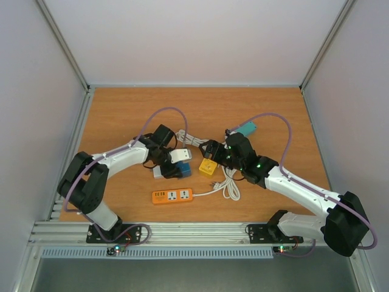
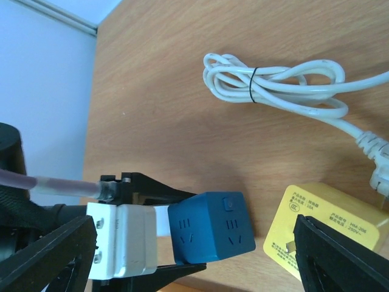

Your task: Insert the plug

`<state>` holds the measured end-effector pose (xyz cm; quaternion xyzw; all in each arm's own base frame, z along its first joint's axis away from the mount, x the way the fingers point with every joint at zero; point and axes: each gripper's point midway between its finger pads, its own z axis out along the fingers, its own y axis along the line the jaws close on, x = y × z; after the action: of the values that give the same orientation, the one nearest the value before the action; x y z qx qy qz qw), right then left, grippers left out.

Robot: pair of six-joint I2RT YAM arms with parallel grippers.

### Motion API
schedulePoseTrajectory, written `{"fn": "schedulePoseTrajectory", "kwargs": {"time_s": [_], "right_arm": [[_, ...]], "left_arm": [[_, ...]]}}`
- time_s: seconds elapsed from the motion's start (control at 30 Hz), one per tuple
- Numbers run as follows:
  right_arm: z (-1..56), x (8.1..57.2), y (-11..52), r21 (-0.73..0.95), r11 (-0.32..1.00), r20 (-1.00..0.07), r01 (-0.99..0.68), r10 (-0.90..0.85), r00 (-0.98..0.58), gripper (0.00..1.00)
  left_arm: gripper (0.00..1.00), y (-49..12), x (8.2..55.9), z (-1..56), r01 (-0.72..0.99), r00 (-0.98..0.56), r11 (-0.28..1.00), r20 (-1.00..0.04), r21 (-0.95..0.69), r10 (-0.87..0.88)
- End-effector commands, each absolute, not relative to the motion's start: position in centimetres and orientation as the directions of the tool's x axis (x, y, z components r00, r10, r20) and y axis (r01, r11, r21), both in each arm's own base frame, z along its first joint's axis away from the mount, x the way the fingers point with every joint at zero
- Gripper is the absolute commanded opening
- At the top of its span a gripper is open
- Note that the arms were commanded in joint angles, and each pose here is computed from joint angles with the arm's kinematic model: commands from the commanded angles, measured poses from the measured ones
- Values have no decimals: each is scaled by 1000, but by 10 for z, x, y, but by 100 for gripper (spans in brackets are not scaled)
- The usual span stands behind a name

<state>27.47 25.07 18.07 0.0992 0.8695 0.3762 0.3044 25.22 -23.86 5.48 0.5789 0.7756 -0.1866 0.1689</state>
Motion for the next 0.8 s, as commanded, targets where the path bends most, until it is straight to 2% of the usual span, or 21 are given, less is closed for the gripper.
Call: {"fn": "schedulePoseTrajectory", "kwargs": {"time_s": [0.0,0.1,0.3,0.47,0.77], "right_arm": [[185,271,253,729,678,-457,-93,381,-803,92],[194,263,260,759,636,-447,-137,356,-821,98],[216,239,288,844,485,-387,-229,255,-886,98],[239,223,304,890,355,-369,-285,196,-908,99],[215,221,322,877,408,-340,-254,154,-928,99]], "left_arm": [[22,-250,257,90,964,-240,261,-576,-48,781],[22,-251,252,119,966,-212,256,-623,-19,753],[22,-259,231,184,975,-177,219,-736,-39,653],[21,-259,219,201,975,-189,211,-766,-71,615],[21,-256,208,210,980,-163,188,-782,-60,602]]}}
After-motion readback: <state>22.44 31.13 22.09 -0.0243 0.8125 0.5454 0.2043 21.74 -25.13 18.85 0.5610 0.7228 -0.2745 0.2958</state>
